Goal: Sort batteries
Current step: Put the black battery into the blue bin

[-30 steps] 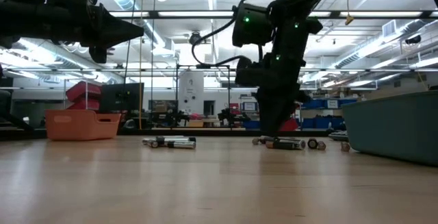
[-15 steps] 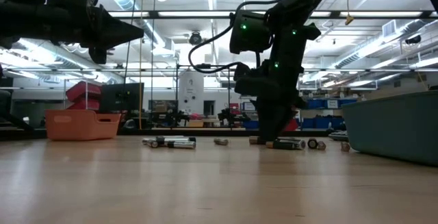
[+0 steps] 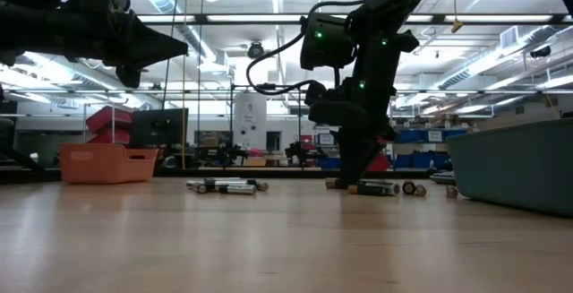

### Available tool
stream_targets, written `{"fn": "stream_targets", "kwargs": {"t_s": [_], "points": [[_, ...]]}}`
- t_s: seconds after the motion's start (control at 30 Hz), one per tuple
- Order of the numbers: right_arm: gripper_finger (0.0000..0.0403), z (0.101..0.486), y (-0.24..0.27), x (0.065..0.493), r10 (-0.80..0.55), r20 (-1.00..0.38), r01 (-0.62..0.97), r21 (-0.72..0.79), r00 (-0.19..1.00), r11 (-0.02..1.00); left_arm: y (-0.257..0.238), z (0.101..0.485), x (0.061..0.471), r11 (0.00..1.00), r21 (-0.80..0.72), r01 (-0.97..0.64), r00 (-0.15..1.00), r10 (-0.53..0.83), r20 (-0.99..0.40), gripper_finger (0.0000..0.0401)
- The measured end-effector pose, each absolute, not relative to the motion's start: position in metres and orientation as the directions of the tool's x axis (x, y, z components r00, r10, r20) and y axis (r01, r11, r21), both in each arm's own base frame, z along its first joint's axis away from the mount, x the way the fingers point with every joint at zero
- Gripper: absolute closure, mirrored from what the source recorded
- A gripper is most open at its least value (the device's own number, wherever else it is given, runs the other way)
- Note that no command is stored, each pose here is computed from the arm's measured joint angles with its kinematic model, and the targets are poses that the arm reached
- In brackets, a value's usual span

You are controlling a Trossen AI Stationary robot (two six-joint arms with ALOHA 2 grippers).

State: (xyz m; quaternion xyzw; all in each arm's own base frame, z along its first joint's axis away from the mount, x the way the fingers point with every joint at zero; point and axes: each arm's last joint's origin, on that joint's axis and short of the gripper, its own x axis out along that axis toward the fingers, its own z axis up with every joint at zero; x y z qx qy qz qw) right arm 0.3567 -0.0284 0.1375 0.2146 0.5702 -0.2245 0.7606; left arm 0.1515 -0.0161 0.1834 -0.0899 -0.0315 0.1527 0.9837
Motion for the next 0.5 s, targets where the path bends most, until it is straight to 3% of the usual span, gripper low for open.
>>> {"fn": "stream_targets", "kwargs": {"t_s": [0.5], "points": [[0.0381,0.174,-0.028,0.36,-0.087,-0.948,0.501,0.083,0.307,0.861,-0.016,0.183,0.152,0.937,-0.186,-0.296,0.951,0.306,0.032,0.0401]]}}
